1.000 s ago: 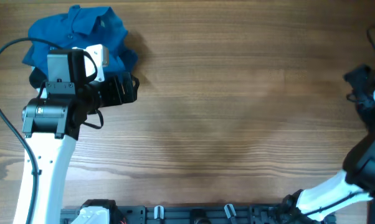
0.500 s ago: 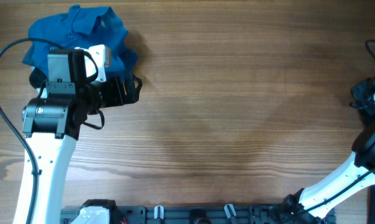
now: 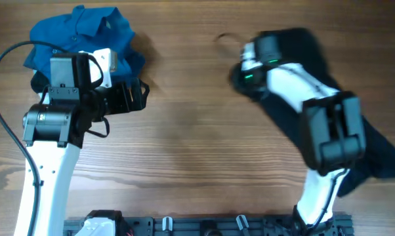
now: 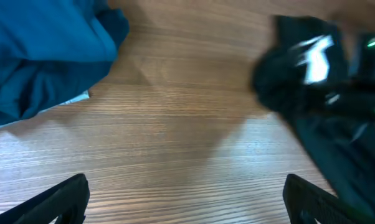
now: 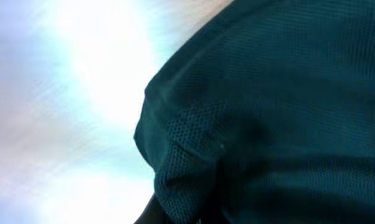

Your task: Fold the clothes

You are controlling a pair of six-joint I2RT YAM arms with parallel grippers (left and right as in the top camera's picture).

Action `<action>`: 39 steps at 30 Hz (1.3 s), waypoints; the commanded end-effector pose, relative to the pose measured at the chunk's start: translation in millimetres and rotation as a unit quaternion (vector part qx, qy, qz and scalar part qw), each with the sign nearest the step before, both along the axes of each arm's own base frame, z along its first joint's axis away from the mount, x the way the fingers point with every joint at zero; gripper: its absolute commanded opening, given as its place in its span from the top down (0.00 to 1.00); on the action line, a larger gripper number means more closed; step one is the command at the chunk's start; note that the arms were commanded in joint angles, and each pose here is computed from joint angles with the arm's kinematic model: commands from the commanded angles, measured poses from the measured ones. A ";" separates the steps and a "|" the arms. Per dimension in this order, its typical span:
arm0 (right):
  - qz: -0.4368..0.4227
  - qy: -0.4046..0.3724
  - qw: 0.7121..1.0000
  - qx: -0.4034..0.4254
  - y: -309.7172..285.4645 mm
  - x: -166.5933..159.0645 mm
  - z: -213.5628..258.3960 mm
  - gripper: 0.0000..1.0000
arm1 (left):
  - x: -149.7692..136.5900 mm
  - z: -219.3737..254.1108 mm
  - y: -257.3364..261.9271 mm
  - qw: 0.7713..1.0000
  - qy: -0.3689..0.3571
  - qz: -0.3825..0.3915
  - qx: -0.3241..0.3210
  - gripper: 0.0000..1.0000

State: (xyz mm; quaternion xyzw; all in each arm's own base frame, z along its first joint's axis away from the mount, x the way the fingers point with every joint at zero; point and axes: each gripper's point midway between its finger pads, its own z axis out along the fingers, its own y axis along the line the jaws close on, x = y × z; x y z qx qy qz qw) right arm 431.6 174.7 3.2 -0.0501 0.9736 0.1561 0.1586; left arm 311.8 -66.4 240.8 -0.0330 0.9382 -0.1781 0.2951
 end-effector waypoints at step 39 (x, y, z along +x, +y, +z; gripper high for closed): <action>-0.453 0.106 0.875 0.134 -322.6 -122.7 96.7 0.34 | 10.1 39.3 -8.4 0.996 -0.085 -0.023 -0.012 0.00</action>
